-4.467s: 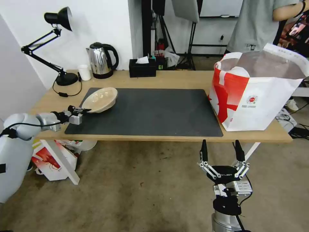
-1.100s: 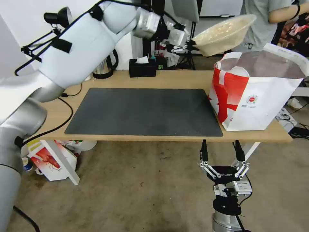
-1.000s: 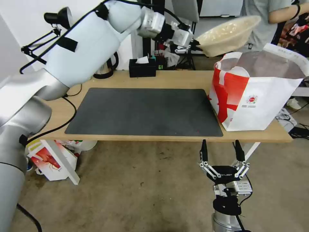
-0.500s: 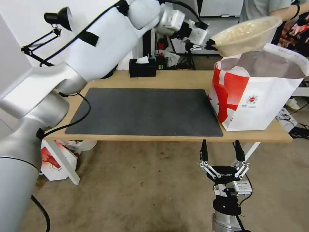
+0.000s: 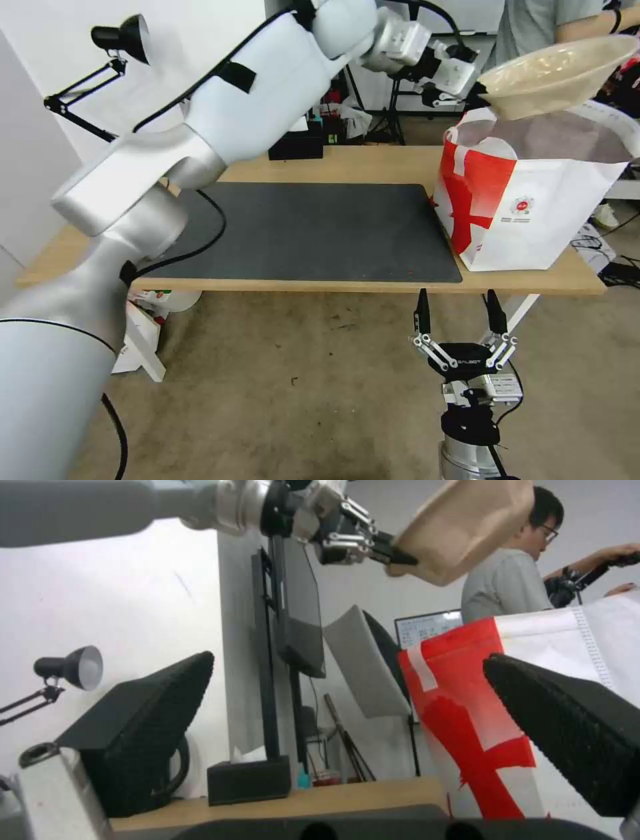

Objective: Pick up the trash from the table and place it into the takeout bag.

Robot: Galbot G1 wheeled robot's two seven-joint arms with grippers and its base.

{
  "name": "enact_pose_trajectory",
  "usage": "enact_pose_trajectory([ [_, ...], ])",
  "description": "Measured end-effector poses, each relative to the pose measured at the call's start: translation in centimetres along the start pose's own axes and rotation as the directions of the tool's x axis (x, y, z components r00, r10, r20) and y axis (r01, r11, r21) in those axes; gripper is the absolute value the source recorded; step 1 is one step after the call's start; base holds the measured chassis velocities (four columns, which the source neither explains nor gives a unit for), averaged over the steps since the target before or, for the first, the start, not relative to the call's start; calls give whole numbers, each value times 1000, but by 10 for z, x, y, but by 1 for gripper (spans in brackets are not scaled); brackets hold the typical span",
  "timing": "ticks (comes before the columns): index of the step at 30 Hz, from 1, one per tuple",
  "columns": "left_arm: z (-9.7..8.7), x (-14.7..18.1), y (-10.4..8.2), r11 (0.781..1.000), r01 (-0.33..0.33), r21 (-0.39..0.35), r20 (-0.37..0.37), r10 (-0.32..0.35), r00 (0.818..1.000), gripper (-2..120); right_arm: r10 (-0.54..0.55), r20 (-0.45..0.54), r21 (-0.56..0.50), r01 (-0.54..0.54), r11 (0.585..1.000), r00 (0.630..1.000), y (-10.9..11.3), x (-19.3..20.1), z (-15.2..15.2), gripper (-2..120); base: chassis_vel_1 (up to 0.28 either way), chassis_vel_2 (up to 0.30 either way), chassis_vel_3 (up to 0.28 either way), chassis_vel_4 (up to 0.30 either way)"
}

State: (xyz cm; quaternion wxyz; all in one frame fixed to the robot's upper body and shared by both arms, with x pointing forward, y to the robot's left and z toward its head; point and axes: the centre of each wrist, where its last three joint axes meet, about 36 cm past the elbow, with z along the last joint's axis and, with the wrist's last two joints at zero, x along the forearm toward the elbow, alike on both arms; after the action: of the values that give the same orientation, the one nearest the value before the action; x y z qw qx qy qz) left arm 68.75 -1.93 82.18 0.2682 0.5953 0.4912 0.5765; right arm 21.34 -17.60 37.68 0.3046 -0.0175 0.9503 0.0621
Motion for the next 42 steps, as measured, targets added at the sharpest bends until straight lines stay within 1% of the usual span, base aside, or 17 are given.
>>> enact_pose_trajectory([
  [2, 7, -9, -2, 1000, 6, 4, -6, -6, 1000, 1, 0, 0, 0, 0, 1000, 1000, 0, 0, 0, 100, 0, 0, 0, 0],
  [3, 7, -9, -2, 1000, 6, 4, -6, -6, 1000, 1, 0, 0, 0, 0, 1000, 1000, 0, 0, 0, 100, 0, 0, 0, 0],
  [6, 17, -18, -8, 999, 30, 27, -25, -29, 999, 1, 0, 0, 0, 0, 1000, 1000, 0, 0, 0, 100, 0, 0, 0, 0],
  [7, 17, -18, -8, 999, 30, 27, -25, -29, 999, 1, 0, 0, 0, 0, 1000, 1000, 0, 0, 0, 100, 0, 0, 0, 0],
  [14, 36, -17, -21, 998, 35, 59, -65, -31, 997, 1, 0, 0, 0, 0, 1000, 1000, 0, 0, 0, 100, 0, 0, 0, 0],
  [16, 38, -16, -23, 998, 35, 59, -70, -31, 997, 1, 0, 0, 0, 0, 1000, 1000, 0, 0, 0, 100, 0, 0, 0, 0],
  [22, 47, -15, -30, 994, 79, 74, -86, -72, 994, 1, 0, 0, 0, 0, 1000, 1000, 0, 0, 0, 100, 0, 0, 0, 0],
  [25, 48, -16, -32, 993, 87, 78, -85, -80, 993, 1, 0, 0, 0, 0, 1000, 1000, 0, 0, 0, 100, 0, 0, 0, 0],
  [27, 49, -18, -35, 991, 106, 80, -81, -99, 992, 7, 0, 0, 0, 0, 1000, 1000, 0, 0, 0, 100, 0, 0, 0, 0],
  [28, 49, -18, -35, 991, 106, 80, -81, -99, 992, 7, 0, 0, 0, 0, 1000, 1000, 0, 0, 0, 100, 0, 0, 0, 0],
  [31, 48, -24, -40, 986, 145, 88, -62, -139, 988, 22, 0, 0, 0, 0, 1000, 1000, 0, 0, 0, 100, 0, 0, 0, 0],
  [32, 48, -24, -40, 986, 145, 88, -62, -139, 988, 22, 0, 0, 0, 0, 1000, 1000, 0, 0, 0, 100, 0, 0, 0, 0],
  [34, 46, -28, -42, 981, 167, 96, -44, -164, 986, 32, 0, 0, 0, 0, 1000, 1000, 0, 0, 0, 100, 0, 0, 0, 0],
  [35, 46, -28, -42, 981, 167, 96, -44, -164, 986, 32, 0, 0, 0, 0, 1000, 1000, 0, 0, 0, 100, 0, 0, 0, 0],
  [39, 41, -33, -42, 978, 180, 100, -20, -179, 984, 50, 0, 0, 0, 0, 1000, 1000, 0, 0, 0, 100, 0, 0, 0, 0],
  [40, 41, -33, -42, 978, 180, 100, -20, -179, 984, 50, 0, 0, 0, 0, 1000, 1000, 0, 0, 0, 100, 0, 0, 0, 0],
  [42, 40, -33, -41, 979, 180, 97, -15, -179, 984, 61, 0, 0, 0, 0, 1000, 1000, 0, 0, 0, 100, 0, 0, 0, 0],
])
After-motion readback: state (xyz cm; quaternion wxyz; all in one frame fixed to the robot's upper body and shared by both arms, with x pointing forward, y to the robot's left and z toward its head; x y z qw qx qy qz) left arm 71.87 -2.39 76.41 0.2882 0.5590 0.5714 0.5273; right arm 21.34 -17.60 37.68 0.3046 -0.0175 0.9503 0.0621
